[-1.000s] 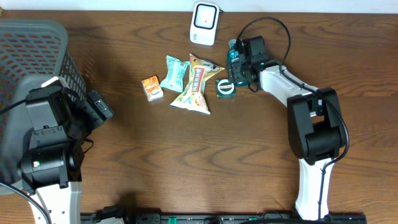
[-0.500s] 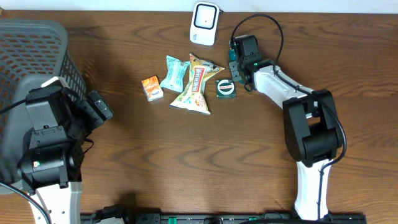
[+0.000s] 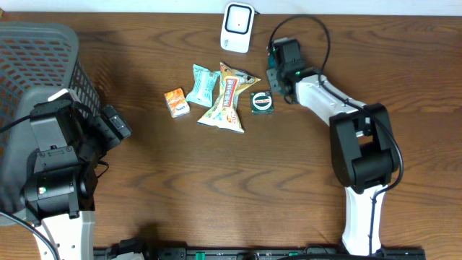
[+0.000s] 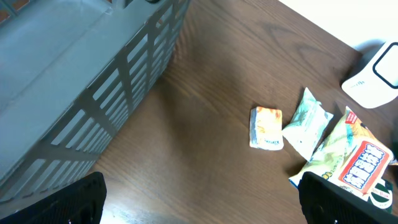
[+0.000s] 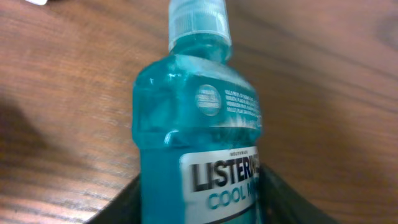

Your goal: Scan the item barcode

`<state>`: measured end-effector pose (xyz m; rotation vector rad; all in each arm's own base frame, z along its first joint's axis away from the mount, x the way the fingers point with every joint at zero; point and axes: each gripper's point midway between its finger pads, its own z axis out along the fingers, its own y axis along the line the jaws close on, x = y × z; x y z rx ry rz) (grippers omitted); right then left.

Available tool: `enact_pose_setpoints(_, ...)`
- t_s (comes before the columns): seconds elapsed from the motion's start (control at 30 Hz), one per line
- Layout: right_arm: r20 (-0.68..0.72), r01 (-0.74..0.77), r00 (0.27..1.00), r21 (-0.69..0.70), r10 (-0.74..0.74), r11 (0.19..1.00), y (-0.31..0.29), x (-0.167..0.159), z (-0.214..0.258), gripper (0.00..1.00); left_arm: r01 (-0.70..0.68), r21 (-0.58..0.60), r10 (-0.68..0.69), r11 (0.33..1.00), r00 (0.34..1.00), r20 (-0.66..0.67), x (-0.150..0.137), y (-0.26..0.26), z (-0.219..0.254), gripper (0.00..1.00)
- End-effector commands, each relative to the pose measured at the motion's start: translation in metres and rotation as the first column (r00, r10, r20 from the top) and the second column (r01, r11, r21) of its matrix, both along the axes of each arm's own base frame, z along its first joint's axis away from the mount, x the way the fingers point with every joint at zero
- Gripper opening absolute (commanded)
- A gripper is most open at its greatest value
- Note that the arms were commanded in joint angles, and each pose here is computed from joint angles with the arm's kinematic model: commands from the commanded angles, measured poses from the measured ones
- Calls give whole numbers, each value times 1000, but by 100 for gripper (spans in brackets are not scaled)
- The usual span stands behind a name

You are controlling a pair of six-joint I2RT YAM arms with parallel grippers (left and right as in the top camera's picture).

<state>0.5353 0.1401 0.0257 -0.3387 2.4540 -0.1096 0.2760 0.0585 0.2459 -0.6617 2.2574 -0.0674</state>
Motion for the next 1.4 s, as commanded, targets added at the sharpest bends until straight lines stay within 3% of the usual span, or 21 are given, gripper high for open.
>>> enact_pose_setpoints(0.0,-121,35,992,-10,-35,999,-20,-19,-45,33,-21,3,21,1000,1000,2,0,4,2,98)
enact_pose_setpoints(0.47,-122,73,991,85,-62,994,-18,-11,-35,23,-21,3,21,1000,1000,2,0,4,2,98)
enact_pose_setpoints(0.83,-247,135,963,102,-106,986,-55,-29,-50,26,-21,3,21,1000,1000,2,0,4,2,98)
enact_pose_setpoints(1.17,-124,95,989,140,-77,986,-43,1,-7,13,-21,3,21,1000,1000,2,0,4,2,98)
enact_pose_setpoints(1.37,20,-68,998,80,67,994,-22,32,39,6,-21,3,21,1000,1000,2,0,4,2,98)
